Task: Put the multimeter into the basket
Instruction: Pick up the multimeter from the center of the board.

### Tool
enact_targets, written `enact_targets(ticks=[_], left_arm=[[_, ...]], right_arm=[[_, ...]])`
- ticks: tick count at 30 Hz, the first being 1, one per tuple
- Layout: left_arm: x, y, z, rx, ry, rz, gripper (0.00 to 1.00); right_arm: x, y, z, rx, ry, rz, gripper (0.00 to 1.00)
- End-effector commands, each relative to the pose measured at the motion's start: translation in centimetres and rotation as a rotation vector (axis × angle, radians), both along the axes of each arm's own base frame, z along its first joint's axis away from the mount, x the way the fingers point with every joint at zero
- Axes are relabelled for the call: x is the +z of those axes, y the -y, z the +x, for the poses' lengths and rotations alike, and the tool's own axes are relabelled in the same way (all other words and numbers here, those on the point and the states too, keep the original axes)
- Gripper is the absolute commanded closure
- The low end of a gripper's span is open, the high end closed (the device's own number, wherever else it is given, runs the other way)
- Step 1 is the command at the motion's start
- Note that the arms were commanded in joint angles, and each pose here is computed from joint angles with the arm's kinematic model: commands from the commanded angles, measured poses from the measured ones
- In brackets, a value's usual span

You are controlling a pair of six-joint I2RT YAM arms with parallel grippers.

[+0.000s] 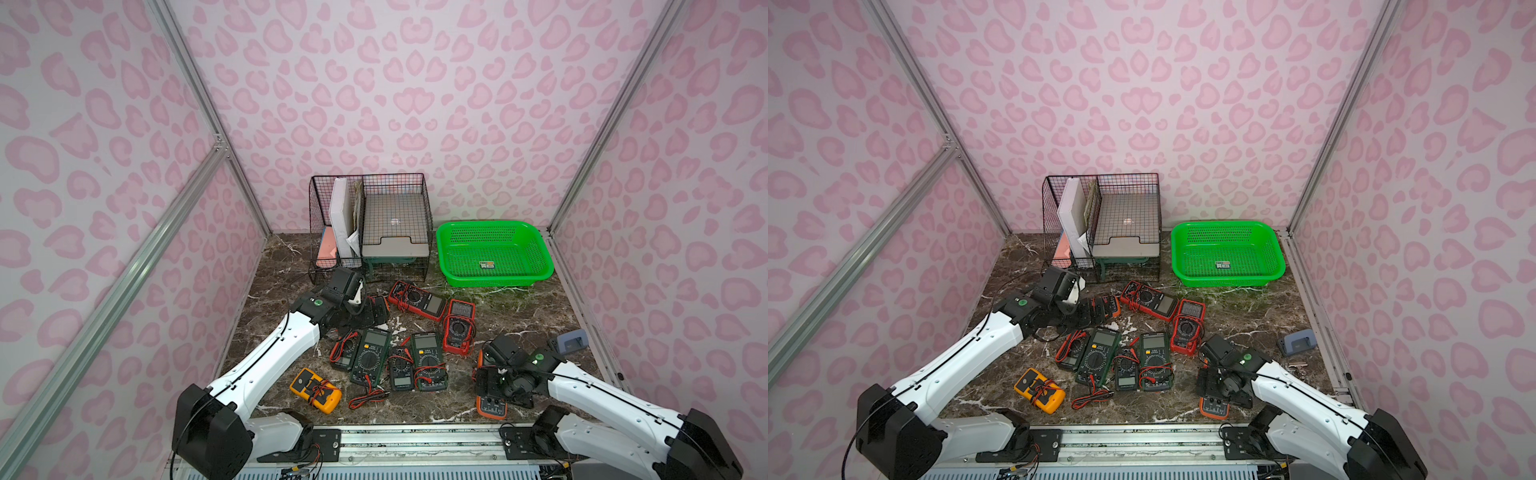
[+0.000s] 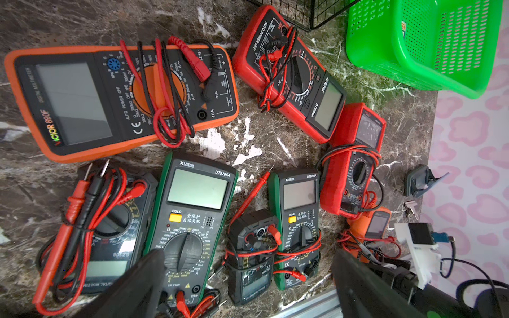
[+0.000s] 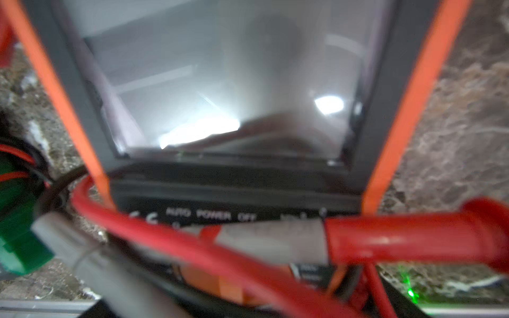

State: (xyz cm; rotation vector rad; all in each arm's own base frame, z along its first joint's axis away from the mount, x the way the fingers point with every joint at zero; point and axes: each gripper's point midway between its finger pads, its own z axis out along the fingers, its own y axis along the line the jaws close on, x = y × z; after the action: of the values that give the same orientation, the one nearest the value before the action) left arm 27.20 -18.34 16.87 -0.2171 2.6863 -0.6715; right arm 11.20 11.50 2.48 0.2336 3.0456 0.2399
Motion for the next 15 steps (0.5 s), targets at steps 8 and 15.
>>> enact_targets(ticks=[8, 15], left_arm=[[0.4, 0.4, 0.5, 0.002, 0.004, -0.007, 0.01], [1.3, 0.7, 1.0, -0.001, 0.014, -0.013, 0.01]], right_arm=[[-1.0, -0.9, 1.4, -0.025, 0.028, 0.008, 0.23], [1.2, -0.7, 1.7, -0.051, 0.089, 0.046, 0.64]])
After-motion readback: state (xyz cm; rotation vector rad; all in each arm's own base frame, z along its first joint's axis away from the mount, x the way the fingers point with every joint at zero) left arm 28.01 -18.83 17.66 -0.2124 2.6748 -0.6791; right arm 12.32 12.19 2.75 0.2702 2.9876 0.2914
